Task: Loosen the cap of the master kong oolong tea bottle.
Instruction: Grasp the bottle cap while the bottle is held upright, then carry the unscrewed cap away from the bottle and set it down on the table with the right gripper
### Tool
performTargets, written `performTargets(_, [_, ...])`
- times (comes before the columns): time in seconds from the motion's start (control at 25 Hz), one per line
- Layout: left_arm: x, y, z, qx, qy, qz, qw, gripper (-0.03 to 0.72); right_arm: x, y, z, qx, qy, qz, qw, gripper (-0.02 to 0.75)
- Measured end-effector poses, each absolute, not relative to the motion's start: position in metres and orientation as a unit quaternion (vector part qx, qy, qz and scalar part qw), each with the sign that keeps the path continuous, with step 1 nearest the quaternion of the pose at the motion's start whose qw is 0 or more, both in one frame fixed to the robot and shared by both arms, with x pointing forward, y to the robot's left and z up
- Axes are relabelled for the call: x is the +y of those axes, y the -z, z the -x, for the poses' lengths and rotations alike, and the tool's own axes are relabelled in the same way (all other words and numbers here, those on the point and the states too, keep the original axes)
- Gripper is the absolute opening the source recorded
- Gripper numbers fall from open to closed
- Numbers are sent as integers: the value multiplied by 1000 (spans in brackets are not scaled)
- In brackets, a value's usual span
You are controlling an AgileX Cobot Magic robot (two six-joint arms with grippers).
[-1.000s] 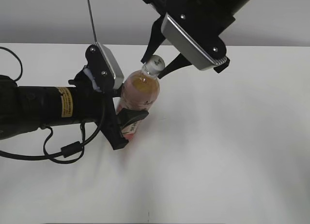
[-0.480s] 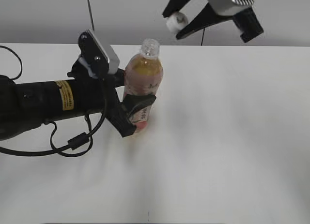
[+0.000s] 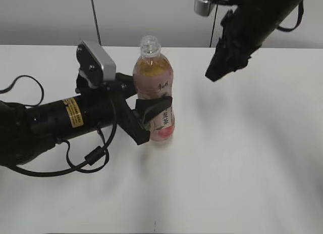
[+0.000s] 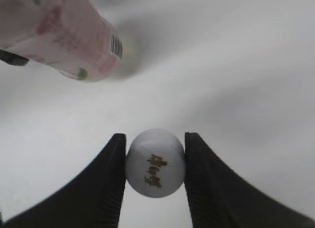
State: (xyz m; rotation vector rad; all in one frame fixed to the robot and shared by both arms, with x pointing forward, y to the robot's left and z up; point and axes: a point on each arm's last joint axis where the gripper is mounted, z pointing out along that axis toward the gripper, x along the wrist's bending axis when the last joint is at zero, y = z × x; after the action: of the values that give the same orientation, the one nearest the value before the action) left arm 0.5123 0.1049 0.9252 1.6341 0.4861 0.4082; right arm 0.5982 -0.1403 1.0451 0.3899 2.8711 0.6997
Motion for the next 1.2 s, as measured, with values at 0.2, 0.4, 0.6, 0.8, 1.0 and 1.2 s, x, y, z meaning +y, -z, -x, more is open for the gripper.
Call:
performTargets(0.2, [105, -889, -515, 247, -153, -725, 624, 389, -148, -982, -608, 960, -121, -253, -19, 274])
performTargets(0.4, [105, -885, -516, 251, -155, -715, 634, 389, -160, -929, -622, 945, -17, -325, -17, 274])
performTargets(0.6, [105, -884, -516, 253, -159, -713, 634, 389, -161, -890, -626, 935, 12, -352, -33, 274])
performTargets(0.8, [106, -884, -516, 253, -159, -713, 634, 389, -160, -873, -629, 924, 12, -382, -32, 295])
performTargets(1.0, [105, -884, -516, 252, -159, -713, 634, 395, -156, -874, -628, 916, -2, -398, -43, 555])
performTargets(1.2, [104, -884, -515, 241, -155, -714, 638, 442, -155, -874, -626, 914, -3, -402, -56, 619])
